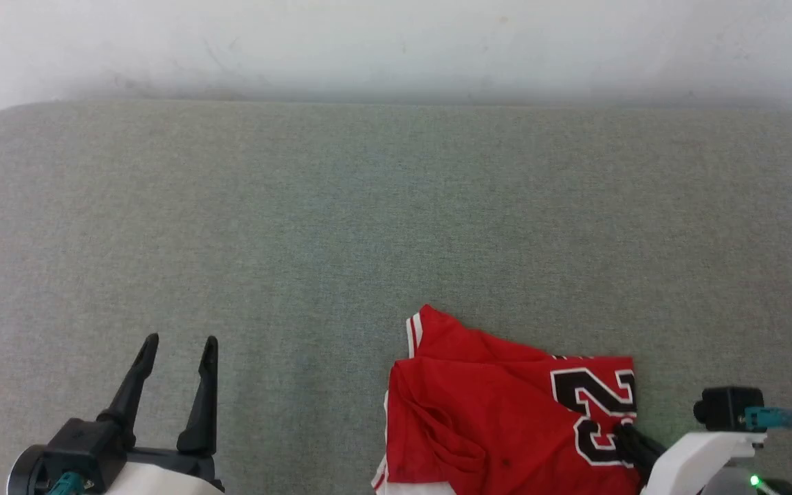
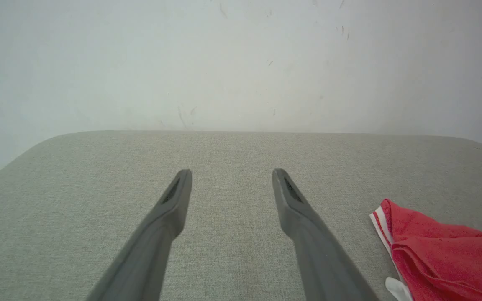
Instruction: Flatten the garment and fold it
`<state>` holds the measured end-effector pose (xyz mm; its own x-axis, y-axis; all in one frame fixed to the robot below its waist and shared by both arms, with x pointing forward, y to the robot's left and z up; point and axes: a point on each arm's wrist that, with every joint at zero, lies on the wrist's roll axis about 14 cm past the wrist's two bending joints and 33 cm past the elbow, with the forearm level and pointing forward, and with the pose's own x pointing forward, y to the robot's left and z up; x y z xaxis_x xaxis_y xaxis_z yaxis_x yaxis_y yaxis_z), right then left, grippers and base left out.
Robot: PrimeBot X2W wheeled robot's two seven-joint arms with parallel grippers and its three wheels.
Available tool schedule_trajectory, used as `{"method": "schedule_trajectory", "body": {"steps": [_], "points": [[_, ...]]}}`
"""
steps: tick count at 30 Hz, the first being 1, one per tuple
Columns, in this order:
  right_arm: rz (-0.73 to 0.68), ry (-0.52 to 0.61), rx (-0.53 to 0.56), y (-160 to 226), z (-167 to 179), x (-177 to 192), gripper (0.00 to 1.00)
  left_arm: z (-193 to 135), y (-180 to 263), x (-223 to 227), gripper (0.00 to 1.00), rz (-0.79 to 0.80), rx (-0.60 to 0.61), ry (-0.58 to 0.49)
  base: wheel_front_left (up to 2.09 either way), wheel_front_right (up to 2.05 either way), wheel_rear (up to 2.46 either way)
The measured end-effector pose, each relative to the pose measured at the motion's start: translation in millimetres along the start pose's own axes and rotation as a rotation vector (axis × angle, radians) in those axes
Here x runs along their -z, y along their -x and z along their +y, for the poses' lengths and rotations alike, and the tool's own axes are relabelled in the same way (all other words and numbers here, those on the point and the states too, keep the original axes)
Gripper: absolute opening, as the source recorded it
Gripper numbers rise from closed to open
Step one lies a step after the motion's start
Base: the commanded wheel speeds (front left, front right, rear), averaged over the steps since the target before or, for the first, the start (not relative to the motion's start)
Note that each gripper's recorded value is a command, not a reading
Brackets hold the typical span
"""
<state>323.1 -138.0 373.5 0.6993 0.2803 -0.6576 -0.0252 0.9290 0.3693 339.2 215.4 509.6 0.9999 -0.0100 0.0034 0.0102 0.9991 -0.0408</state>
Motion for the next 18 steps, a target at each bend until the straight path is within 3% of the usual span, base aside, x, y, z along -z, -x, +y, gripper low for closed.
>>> {"method": "schedule_trajectory", "body": {"steps": [10, 18], "points": [[-0.188, 0.140, 0.114, 3.9, -17.1, -89.7, 0.00, -15.8, -23.1, -7.3, 1.00, -0.039, 0.059, 0.002, 0.00, 0.00, 0.00], [-0.184, 0.222, 0.325, 5.8, -65.2, -135.1, 0.00, -26.1, -52.8, -3.9, 1.00, -0.043, 0.125, -0.018, 0.00, 0.00, 0.00]]}}
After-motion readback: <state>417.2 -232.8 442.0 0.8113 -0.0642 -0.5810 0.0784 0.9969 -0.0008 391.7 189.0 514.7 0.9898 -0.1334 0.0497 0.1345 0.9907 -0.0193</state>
